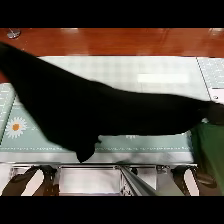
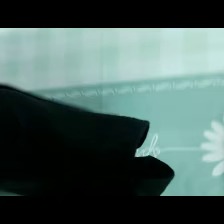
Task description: Fold the shirts.
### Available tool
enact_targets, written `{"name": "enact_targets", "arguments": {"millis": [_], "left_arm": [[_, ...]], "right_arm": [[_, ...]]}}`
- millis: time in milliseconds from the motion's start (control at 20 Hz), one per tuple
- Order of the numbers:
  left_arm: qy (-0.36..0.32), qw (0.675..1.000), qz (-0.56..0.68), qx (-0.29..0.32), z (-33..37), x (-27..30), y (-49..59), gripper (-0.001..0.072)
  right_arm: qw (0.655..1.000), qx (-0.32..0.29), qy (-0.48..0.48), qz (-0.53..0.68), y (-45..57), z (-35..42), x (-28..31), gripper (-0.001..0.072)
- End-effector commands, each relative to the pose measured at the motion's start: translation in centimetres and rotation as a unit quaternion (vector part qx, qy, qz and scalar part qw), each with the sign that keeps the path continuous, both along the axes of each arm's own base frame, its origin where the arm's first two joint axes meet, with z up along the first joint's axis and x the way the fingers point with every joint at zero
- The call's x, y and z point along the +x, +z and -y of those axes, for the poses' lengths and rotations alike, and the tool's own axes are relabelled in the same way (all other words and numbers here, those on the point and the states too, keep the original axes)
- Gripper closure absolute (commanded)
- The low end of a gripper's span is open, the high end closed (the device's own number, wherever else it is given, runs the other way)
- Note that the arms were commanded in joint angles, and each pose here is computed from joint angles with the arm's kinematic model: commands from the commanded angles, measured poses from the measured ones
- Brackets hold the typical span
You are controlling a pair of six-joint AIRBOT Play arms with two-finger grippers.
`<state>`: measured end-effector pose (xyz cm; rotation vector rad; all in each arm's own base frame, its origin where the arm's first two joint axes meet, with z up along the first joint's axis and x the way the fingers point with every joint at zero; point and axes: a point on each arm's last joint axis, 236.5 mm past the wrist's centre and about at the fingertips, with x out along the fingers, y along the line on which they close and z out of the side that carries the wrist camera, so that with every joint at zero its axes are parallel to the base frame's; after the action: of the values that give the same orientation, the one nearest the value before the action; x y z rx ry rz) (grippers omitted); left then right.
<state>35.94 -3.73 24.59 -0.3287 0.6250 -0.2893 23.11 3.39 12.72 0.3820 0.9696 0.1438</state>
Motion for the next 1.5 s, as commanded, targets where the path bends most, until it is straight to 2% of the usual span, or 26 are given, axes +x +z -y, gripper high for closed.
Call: {"name": "enact_targets", "arguments": {"millis": [0, 100, 300, 400, 500, 550, 600, 650, 800, 1000, 1100, 1250, 1450], "left_arm": [[0.016, 0.991, -0.125, -0.044, 1.0, 3.4, -12.2, 0.0674], [0.032, 0.987, -0.141, -0.067, 1.1, 6.4, -15.2, 0.0674], [0.082, 0.97, -0.15, -0.173, 1.7, 12.0, -18.7, 0.0674], [0.079, 0.959, -0.172, -0.213, 2.8, 12.8, -20.0, 0.0674], [0.061, 0.952, -0.2, -0.221, 4.3, 12.5, -21.6, 0.0665], [0.054, 0.95, -0.212, -0.222, 4.8, 12.2, -22.2, 0.0539], [0.045, 0.948, -0.224, -0.223, 5.2, 11.7, -22.6, 0.0165], [0.03, 0.946, -0.236, -0.219, 5.4, 11.0, -22.8, 0.0003], [-0.034, 0.939, -0.293, -0.174, 3.0, 7.0, -22.9, 0.0005], [0.011, 0.902, -0.414, -0.119, -4.4, -1.4, -25.8, 0.0006], [0.053, 0.896, -0.419, -0.139, -5.2, -4.3, -27.3, 0.0006], [0.064, 0.886, -0.415, -0.197, -1.6, -8.3, -29.8, 0.0006], [0.091, 0.873, -0.382, -0.289, 2.0, -8.8, -31.8, 0.0007]], "right_arm": [[0.997, 0.027, -0.01, -0.073, -8.4, 0.5, 1.1, 0.0689], [0.996, 0.029, -0.025, -0.082, -10.6, 1.8, 4.0, 0.0689], [0.989, 0.041, -0.054, -0.132, -15.5, 4.5, 9.5, 0.0689], [0.982, 0.057, -0.049, -0.17, -17.4, 4.9, 11.7, 0.0688], [0.974, 0.089, -0.041, -0.202, -18.5, 4.5, 13.6, 0.0687], [0.971, 0.109, -0.036, -0.211, -18.5, 4.1, 14.5, 0.0644], [0.968, 0.12, -0.035, -0.217, -18.3, 4.1, 15.5, 0.0351], [0.967, 0.124, -0.029, -0.221, -17.7, 4.2, 16.1, 0.0067], [0.972, 0.098, -0.013, -0.212, -14.1, 7.0, 17.1, 0.0081], [0.97, 0.059, -0.08, -0.221, -12.6, 13.7, 12.9, 0.0082], [0.962, 0.085, -0.127, -0.225, -14.4, 14.3, 9.9, 0.0083], [0.963, 0.151, -0.133, -0.179, -16.4, 10.4, 7.5, 0.0089], [0.958, 0.207, -0.124, -0.154, -17.4, 5.2, 5.4, 0.0089]]}}
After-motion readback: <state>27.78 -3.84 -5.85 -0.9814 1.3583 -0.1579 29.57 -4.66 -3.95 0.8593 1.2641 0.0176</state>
